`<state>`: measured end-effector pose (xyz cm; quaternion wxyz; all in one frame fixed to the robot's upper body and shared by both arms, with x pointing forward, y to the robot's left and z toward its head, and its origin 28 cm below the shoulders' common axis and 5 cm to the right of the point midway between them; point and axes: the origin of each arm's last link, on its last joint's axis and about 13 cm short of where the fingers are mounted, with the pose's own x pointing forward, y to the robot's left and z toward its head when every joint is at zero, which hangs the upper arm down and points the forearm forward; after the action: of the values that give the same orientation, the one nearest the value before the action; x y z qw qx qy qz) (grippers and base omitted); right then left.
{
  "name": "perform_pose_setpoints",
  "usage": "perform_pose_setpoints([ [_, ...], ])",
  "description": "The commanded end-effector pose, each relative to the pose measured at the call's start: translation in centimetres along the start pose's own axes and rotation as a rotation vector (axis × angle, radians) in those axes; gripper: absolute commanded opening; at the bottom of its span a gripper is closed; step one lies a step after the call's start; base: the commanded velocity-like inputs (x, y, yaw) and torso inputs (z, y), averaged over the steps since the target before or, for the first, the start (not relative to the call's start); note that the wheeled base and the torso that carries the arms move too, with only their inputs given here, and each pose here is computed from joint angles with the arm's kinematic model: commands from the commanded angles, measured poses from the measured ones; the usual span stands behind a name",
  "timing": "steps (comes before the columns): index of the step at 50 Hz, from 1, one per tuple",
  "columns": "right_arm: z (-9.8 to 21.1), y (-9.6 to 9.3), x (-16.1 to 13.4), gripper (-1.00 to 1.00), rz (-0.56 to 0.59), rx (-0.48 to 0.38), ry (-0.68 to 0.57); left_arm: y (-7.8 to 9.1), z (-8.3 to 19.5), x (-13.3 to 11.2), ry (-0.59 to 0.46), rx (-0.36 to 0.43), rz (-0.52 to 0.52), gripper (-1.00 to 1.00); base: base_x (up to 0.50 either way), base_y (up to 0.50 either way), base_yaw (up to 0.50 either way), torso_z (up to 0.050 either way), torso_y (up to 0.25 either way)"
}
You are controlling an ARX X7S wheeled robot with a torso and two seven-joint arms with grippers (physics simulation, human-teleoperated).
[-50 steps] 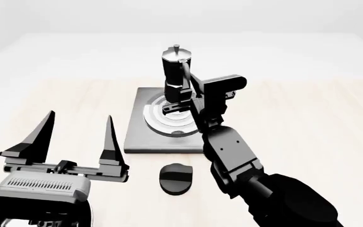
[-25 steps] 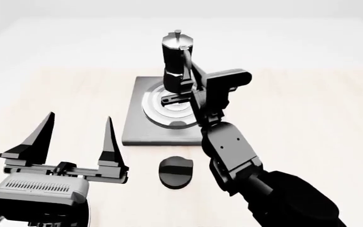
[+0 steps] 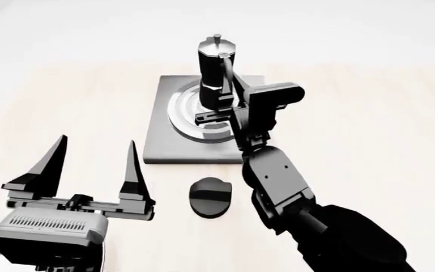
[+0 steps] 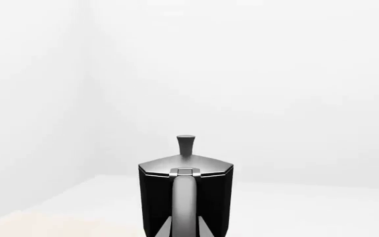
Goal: Turn on the stove and put the moka pot on it.
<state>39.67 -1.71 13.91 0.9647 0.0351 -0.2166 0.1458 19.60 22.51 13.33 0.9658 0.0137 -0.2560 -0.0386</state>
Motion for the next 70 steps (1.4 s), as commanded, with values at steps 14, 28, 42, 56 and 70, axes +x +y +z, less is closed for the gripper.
perform_pose_setpoints([
  [14, 0.5, 0.3, 0.4, -1.00, 0.022, -0.019, -0.022, 0.0, 0.0, 0.0, -0.007, -0.006, -0.001, 1.00, 0.00, 0.00, 0.00, 0.000, -0.076],
  [28, 0.2, 0.2, 0.1, -1.00, 0.022, -0.023, -0.014, 0.0, 0.1, -0.1, -0.007, -0.008, -0.001, 1.00, 0.00, 0.00, 0.00, 0.000, -0.041],
  [42, -0.6, 0.0, -0.6, -1.00, 0.013, -0.021, 0.013, 0.0, -0.1, -0.2, -0.011, -0.021, -0.003, 1.00, 0.00, 0.00, 0.00, 0.000, -0.004],
  [56, -0.4, 0.2, -0.3, -1.00, 0.012, -0.018, 0.009, 0.0, 0.0, -0.1, -0.016, -0.024, -0.001, 1.00, 0.00, 0.00, 0.00, 0.000, 0.000],
  [70, -0.1, 0.3, -0.1, 1.00, 0.010, -0.008, 0.010, 0.0, 0.2, -0.1, -0.021, -0.029, -0.002, 1.00, 0.00, 0.00, 0.00, 0.000, 0.000],
])
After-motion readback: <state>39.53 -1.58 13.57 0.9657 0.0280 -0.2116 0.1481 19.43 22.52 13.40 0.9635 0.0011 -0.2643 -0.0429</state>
